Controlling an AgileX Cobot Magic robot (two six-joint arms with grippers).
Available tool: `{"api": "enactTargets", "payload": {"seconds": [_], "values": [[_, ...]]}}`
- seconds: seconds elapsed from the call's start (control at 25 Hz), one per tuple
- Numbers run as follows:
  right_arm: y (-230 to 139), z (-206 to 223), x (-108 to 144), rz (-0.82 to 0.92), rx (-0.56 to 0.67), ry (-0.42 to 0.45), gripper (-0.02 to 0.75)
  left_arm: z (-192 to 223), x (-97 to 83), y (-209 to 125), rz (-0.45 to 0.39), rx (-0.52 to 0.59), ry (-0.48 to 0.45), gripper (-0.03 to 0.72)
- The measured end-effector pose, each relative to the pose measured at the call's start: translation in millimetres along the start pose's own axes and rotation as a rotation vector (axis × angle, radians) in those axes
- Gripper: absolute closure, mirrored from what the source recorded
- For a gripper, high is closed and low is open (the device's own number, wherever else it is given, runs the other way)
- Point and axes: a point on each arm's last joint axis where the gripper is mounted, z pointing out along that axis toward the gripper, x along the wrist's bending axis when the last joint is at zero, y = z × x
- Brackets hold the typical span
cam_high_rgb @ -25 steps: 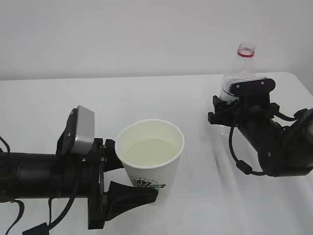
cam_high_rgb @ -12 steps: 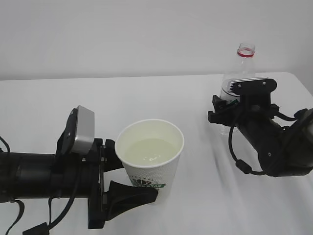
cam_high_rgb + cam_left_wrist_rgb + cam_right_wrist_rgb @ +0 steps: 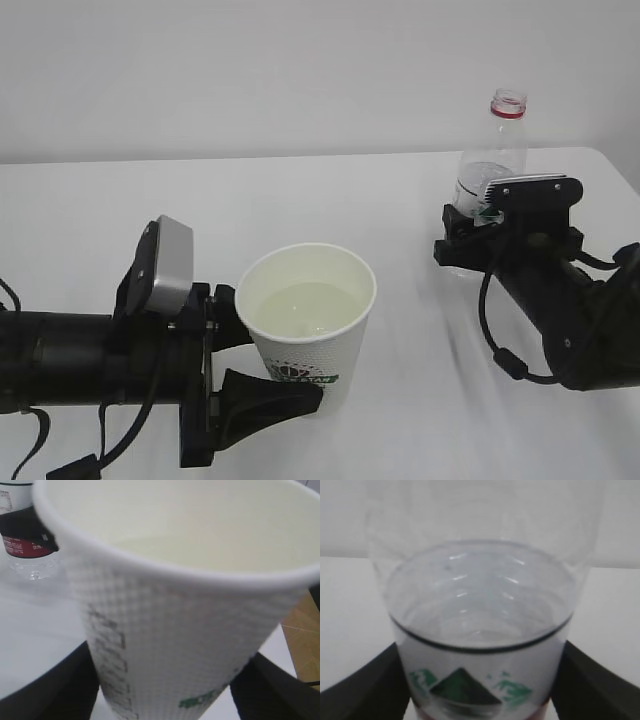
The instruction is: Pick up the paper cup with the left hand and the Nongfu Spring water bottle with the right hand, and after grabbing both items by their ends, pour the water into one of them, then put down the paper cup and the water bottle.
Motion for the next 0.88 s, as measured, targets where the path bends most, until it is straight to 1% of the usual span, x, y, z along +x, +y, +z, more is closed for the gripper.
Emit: {"api": "enactTargets", "payload": {"seconds": [0.28, 0.6, 0.72, 0.88], "values": [[-2.4, -9.2, 1.2, -0.016, 0.01, 0.039, 0.143, 0.0, 0.0, 0.0, -0.002, 0.0, 0.0, 0.134], [9.2, -22.7, -1.8, -0.01, -0.01, 0.043, 0.143, 0.0, 0.0, 0.0, -0.002, 0.0, 0.0, 0.134], [8.2, -25.2, -2.2, -0.012, -0.003, 0.045, 0.143, 0.0, 0.0, 0.0, -0.002, 0.0, 0.0, 0.134], [2.9, -30.9, -1.2, -0.028, 0.019, 0.073, 0.143, 0.0, 0.0, 0.0, -0.002, 0.0, 0.0, 0.134]]}}
